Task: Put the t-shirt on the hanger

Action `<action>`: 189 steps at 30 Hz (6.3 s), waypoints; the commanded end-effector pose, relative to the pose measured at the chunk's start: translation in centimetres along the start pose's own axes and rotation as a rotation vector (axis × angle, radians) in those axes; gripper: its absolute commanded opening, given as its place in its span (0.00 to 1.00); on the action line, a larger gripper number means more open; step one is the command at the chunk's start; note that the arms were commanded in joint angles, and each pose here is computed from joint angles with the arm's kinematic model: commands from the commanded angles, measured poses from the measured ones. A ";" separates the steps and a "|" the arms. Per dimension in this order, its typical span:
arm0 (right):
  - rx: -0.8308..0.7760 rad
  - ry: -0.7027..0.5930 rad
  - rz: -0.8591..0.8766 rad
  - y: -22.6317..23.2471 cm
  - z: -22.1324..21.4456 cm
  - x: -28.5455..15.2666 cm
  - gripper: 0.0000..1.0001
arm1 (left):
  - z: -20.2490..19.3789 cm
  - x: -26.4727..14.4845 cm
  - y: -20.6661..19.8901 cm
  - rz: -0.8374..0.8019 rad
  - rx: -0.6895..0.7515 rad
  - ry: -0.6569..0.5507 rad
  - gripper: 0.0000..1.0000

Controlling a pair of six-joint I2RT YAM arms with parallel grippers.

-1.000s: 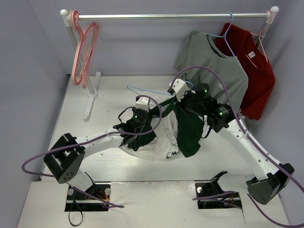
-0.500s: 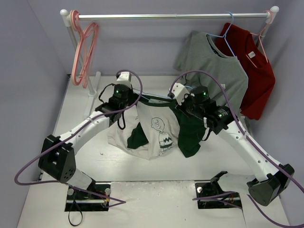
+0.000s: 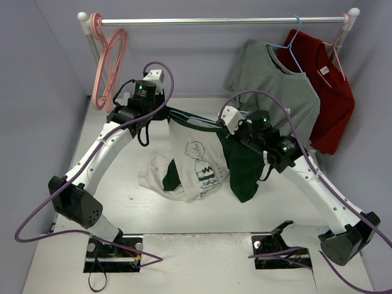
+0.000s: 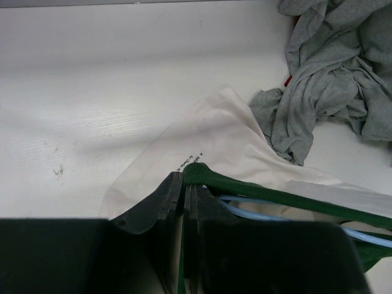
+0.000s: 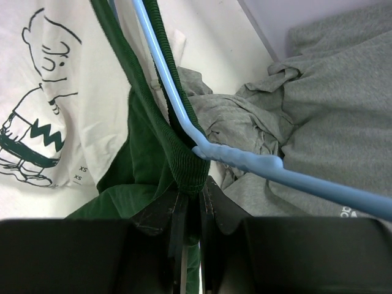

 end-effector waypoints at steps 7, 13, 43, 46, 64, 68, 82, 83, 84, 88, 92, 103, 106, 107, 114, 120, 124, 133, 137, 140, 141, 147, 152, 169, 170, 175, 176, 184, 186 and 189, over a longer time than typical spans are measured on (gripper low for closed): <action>-0.007 -0.012 -0.114 -3.1 3.7 0.1 0.00 | 4.8 -4.2 1.0 0.071 0.017 -0.060 0.00; -0.069 -0.018 -0.094 -2.3 6.2 1.4 0.00 | 6.8 -5.7 -0.3 0.106 0.080 -0.098 0.00; 0.023 -0.192 -0.242 -4.3 13.6 1.9 0.00 | 10.4 -10.6 -3.9 0.162 0.136 -0.270 0.00; -0.002 -0.203 -0.268 -5.0 14.8 1.0 0.00 | 11.9 -12.7 -2.4 0.256 0.157 -0.329 0.00; 0.029 -0.309 -0.220 -3.1 15.4 -1.8 0.00 | 10.9 -13.9 -3.2 0.221 0.164 -0.286 0.00; 0.053 -0.251 -0.256 -2.3 14.9 -0.5 0.00 | 9.8 -13.0 -3.5 0.226 0.166 -0.251 0.00; 0.258 -0.284 -0.377 -2.8 14.4 -0.3 0.00 | 6.8 -11.1 -5.5 0.066 0.043 -0.216 0.00; 0.258 -0.276 -0.387 -2.9 14.3 -0.2 0.00 | 6.8 -11.3 -5.5 0.061 0.034 -0.222 0.00; 0.257 -0.265 -0.410 -3.2 14.3 -0.4 0.00 | 7.0 -11.4 -5.0 0.095 0.032 -0.238 0.00; 0.231 -0.249 -0.419 -3.2 13.3 -1.2 0.00 | 7.3 -12.3 -2.7 0.229 0.083 -0.266 0.00; 0.230 -0.242 -0.415 -3.0 12.2 -1.8 0.00 | 7.4 -12.6 -1.9 0.278 0.108 -0.268 0.00; 0.314 -0.382 -0.362 -2.1 11.7 -2.9 0.00 | 6.2 -10.7 -3.0 0.232 0.097 -0.206 0.00; 0.322 -0.448 -0.333 -1.9 13.0 -3.1 0.00 | 5.5 -9.4 -4.5 0.142 0.053 -0.168 0.00; 0.322 -0.466 -0.320 -1.8 13.5 -3.1 0.00 | 5.4 -9.1 -5.3 0.092 0.040 -0.164 0.00; 0.282 -0.552 -0.228 -1.0 15.9 -1.9 0.00 | 8.6 -9.6 -7.6 -0.033 -0.016 -0.238 0.00; 0.188 -0.691 -0.199 -2.3 20.3 -3.1 0.00 | 13.1 -12.3 -8.7 -0.124 -0.061 -0.374 0.00; 0.141 -0.843 -0.093 -3.4 23.3 -4.7 0.00 | 15.2 -14.1 -9.6 -0.196 -0.084 -0.441 0.00; 0.090 -0.895 0.099 -1.9 19.9 -4.5 0.00 | 11.4 -12.7 -9.3 -0.187 -0.045 -0.368 0.00; 0.138 -0.811 0.139 0.7 14.5 -2.2 0.00 | 8.8 -11.4 -9.7 -0.235 -0.016 -0.301 0.00; 0.140 -0.801 0.141 1.4 12.8 -2.4 0.00 | 7.2 -10.2 -10.1 -0.262 0.003 -0.255 0.00; 0.145 -0.787 0.141 1.8 11.7 -2.3 0.00 | 6.7 -10.0 -10.6 -0.300 0.009 -0.238 0.00; 0.177 -0.744 0.105 2.1 9.3 -1.7 0.00 | 3.7 -8.5 -11.5 -0.389 0.064 -0.145 0.10; 0.192 -0.715 0.112 2.2 8.0 -0.8 0.00 | 3.4 -9.0 -11.3 -0.411 0.135 -0.162 0.27; 0.201 -0.678 0.196 1.2 6.8 0.0 0.00 | 4.4 -9.5 -4.7 -0.550 0.505 -0.187 0.59; 0.194 -0.687 0.205 1.1 7.1 -0.1 0.00 | 4.2 -9.3 -5.0 -0.581 0.526 -0.182 0.59; 0.173 -0.671 0.277 1.6 7.1 -0.3 0.00 | 4.1 -8.1 -4.7 -0.733 0.630 -0.170 0.61; 0.174 -0.668 0.283 1.5 7.0 -0.3 0.00 | 4.2 -7.9 -4.7 -0.740 0.645 -0.169 0.62; 0.163 -0.670 0.320 1.3 7.0 -0.9 0.00 | 3.5 -7.0 -5.2 -0.900 0.730 -0.161 0.64; 0.163 -0.669 0.323 1.1 6.9 -1.0 0.00 | 2.9 -6.5 -5.1 -0.917 0.731 -0.142 0.64; 0.159 -0.671 0.328 0.9 7.0 -1.0 0.00 | 2.0 -6.1 -5.2 -0.953 0.728 -0.121 0.64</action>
Point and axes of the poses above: each gripper's point midway between its finger pads, its own x axis out along the fingers, its own y axis along the line the jaws close on, z = x × y, the point moved 6 cm from there along -x, back along the fingers, and after that the axes turned 8 degrees about x, right-handed, at the moved point
